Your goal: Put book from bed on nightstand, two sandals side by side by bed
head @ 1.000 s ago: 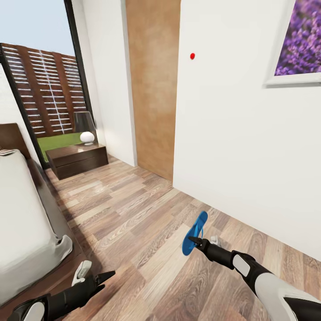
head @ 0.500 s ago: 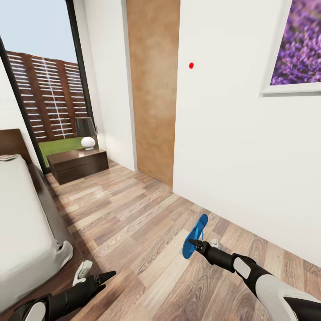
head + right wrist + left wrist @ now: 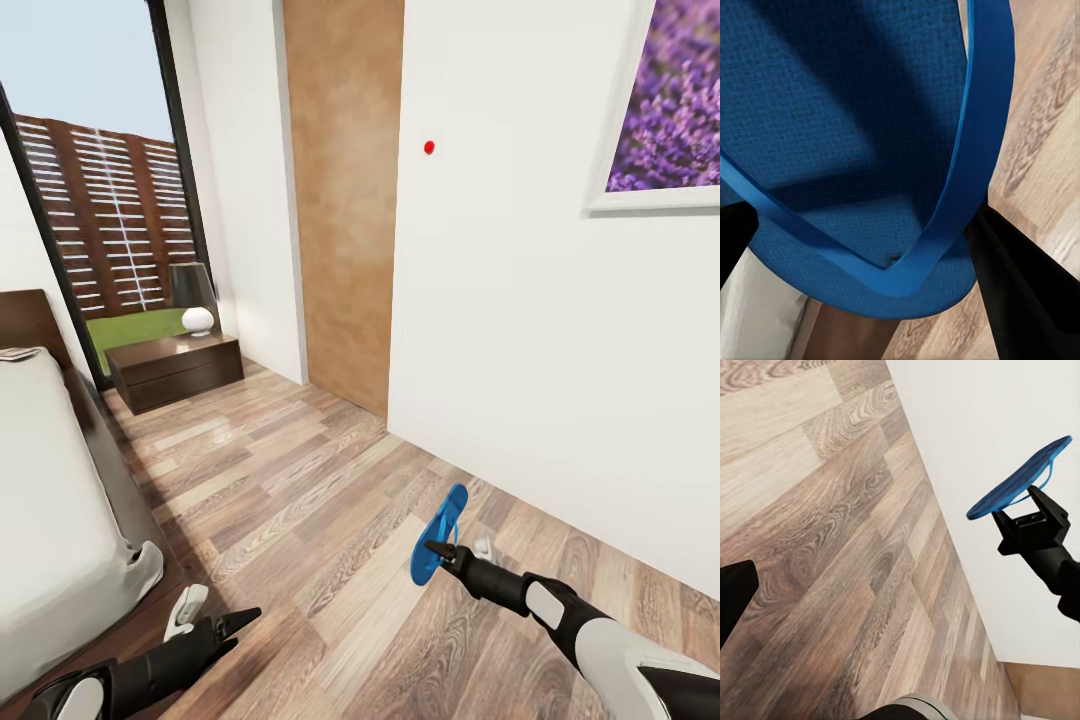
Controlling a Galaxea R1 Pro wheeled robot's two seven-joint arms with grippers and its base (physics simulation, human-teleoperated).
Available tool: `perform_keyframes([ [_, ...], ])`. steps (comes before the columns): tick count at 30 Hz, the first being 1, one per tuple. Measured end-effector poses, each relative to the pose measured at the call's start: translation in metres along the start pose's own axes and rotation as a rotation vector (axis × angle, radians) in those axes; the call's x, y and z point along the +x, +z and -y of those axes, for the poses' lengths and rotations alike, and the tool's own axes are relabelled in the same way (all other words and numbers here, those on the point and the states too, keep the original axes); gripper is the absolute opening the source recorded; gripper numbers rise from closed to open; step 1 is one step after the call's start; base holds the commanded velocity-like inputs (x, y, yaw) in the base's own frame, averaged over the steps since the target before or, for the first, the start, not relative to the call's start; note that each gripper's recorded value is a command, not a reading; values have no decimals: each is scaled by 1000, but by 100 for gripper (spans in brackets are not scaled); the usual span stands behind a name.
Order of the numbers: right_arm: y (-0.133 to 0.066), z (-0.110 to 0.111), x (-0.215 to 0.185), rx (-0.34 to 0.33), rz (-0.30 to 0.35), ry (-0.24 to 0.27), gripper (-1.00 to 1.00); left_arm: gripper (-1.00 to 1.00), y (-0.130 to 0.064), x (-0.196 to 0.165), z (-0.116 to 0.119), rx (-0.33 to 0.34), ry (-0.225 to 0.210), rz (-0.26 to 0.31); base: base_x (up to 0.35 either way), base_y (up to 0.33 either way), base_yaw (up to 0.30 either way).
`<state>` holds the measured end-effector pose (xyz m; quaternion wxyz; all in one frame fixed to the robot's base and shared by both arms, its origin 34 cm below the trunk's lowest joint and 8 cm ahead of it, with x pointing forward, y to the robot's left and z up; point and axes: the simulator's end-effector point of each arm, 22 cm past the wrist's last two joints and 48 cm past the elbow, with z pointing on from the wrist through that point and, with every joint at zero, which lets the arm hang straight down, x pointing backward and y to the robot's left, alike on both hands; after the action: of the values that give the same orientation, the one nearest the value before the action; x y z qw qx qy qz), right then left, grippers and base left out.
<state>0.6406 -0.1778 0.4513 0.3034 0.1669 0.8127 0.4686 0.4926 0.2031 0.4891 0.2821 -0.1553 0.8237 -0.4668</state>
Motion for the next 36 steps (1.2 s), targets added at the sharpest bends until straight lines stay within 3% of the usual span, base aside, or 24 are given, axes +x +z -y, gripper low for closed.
perform_keyframes([
  [26, 0, 4, 3, 13, -5, 6, -100, 100, 0, 0, 0, 2, -1, -1, 0, 0, 0],
  [36, -4, -15, -9, 13, -4, 8, -100, 100, -5, -11, 20, 2, -1, -1, 0, 0, 0],
])
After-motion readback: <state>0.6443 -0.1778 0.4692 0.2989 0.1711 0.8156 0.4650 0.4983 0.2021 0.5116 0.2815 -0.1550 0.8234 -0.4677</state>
